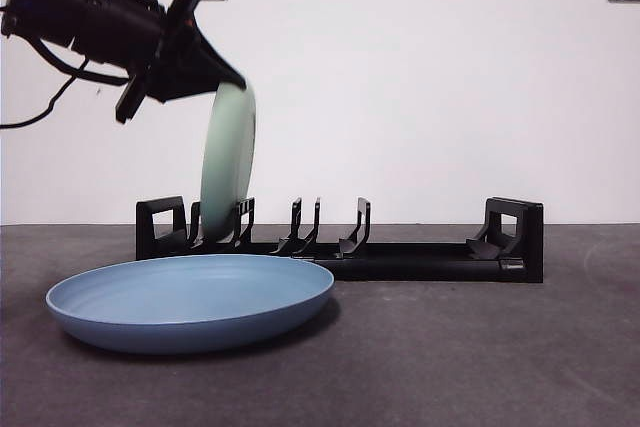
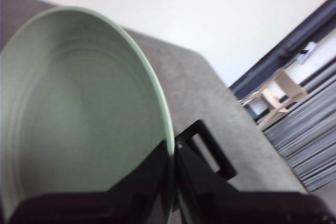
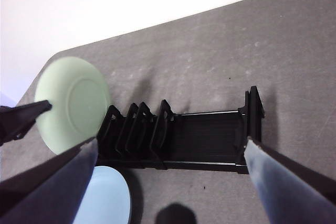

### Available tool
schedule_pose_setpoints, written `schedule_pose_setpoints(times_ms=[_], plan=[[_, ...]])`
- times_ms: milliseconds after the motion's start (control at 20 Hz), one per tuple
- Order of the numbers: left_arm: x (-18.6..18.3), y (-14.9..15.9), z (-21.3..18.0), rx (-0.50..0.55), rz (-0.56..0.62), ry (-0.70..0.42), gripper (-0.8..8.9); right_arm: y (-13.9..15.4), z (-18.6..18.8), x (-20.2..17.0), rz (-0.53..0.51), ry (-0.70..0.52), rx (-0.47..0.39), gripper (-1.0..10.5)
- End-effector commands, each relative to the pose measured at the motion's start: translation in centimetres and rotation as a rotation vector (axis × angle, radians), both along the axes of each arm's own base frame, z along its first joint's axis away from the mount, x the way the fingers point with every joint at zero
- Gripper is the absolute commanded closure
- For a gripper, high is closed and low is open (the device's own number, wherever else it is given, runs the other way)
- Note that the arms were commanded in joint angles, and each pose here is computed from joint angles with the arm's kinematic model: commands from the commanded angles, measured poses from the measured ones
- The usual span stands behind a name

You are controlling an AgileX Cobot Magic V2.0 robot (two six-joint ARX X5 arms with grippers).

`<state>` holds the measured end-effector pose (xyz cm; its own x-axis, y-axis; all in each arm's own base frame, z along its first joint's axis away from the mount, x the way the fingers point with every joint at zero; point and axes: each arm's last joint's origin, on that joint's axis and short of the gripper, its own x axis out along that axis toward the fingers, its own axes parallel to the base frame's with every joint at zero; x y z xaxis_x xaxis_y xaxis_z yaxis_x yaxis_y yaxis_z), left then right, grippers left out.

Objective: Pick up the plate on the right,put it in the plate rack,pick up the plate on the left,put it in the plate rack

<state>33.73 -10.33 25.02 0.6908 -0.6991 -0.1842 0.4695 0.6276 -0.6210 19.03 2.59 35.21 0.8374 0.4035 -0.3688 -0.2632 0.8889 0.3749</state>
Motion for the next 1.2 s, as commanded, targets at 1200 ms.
schedule_pose_setpoints(times_ms=[1200], plan=[[-1.8, -0.5, 2.5, 0.095, -0.134, -0.166, 4.99, 0.3, -1.2, 1.6, 0.037, 0.073, 0.001, 4.8]])
